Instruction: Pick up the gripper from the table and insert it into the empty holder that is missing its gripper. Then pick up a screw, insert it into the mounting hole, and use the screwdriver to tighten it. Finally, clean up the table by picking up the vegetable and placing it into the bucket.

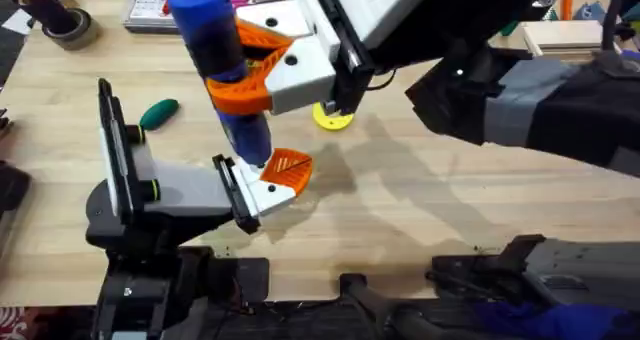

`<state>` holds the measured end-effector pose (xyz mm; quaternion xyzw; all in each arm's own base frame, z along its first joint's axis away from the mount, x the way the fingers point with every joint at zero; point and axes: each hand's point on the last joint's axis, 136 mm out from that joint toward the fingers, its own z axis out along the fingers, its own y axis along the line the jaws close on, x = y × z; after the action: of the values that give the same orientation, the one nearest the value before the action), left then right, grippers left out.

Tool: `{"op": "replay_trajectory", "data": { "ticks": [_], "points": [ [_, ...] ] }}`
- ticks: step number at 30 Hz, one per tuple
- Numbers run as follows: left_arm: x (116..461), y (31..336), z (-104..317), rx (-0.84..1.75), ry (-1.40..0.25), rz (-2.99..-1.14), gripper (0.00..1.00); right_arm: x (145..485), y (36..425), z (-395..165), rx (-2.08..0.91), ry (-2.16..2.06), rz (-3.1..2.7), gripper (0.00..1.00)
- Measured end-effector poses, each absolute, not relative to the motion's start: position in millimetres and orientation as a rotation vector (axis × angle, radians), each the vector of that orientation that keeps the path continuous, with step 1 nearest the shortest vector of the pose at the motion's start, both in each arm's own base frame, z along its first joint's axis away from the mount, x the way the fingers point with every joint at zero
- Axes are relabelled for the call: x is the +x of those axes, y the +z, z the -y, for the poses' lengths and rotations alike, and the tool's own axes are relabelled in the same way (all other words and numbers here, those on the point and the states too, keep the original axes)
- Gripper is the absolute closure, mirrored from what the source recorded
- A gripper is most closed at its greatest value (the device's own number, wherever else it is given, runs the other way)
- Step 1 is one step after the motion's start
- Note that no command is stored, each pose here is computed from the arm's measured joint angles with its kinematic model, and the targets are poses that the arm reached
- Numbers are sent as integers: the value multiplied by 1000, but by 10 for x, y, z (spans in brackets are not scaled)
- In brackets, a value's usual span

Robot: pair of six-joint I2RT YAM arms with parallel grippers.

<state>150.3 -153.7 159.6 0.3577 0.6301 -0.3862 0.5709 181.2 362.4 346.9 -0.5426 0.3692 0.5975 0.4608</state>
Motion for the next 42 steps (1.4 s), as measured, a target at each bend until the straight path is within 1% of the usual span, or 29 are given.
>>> {"op": "replay_trajectory", "data": {
  "ticks": [42],
  "points": [
    [1502,1597,1538,840,-907,-1478,997,1844,3407,-3630,-1336,1475,-947,975]
  ]
}}
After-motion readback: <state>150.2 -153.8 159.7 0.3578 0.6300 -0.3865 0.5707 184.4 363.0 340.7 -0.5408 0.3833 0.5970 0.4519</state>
